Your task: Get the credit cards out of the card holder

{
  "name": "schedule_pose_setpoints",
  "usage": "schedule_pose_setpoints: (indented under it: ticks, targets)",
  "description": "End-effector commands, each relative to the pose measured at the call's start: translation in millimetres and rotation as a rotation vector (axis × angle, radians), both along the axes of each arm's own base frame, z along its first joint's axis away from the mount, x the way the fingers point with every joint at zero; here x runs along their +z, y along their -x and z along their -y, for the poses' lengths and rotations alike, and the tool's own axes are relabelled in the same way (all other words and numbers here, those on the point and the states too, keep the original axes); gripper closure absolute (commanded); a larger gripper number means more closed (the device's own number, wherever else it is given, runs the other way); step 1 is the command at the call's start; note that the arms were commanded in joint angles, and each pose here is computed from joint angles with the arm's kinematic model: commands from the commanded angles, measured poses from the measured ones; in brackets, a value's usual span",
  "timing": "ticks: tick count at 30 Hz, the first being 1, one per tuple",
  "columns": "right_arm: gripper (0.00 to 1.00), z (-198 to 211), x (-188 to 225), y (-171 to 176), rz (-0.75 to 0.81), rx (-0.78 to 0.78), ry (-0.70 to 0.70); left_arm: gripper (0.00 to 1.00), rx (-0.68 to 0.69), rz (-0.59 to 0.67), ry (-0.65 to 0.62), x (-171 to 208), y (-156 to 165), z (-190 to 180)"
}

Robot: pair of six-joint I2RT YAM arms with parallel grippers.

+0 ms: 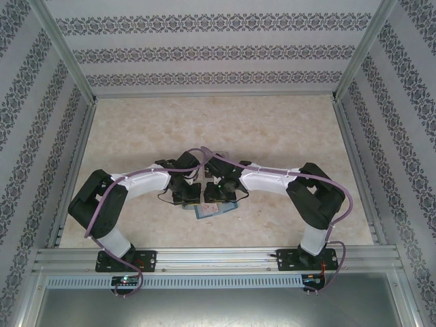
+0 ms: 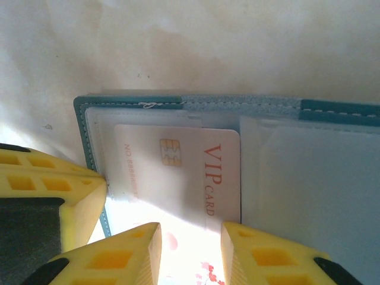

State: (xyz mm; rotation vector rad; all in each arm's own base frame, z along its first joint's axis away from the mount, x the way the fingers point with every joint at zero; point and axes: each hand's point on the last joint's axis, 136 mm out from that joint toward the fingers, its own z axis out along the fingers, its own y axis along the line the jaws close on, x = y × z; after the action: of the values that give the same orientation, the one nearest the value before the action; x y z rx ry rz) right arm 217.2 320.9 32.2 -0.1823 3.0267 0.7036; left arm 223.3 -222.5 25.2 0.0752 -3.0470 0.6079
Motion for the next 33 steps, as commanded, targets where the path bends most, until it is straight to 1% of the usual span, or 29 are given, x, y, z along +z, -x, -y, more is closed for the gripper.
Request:
schedule_pose_setpoints:
  ticks: [1,9,15,21,25,33]
  targets:
    - [0.67,8.6,10.2,-2.9,0.03,-0.015,0.008,1.0,-0.007,0.03,-0.008,15.0,-0.7,1.3]
    - [0.68,13.7,4.8,-3.0,0.023,-0.019,0.028,1.0,-0.017,0.046,0.034,22.9,-2.4,19.8]
    - [0.68,16.6,-3.7,-2.5,0.014,-0.015,0.049,1.0,-0.029,0.035,0.041,16.7,-1.3,28.9]
    - [0.68,17.5,-12.3,-0.5,-0.004,-0.008,0.058,1.0,-0.038,0.0,0.009,-0.9,5.4,24.5]
    - [0.68,14.7,-16.9,1.0,-0.02,-0.006,0.047,1.0,-0.047,-0.016,-0.036,-10.4,10.0,15.7]
    - [0.68,10.3,-20.4,4.1,-0.043,-0.006,0.011,1.0,-0.056,-0.03,-0.064,-16.2,15.3,8.9]
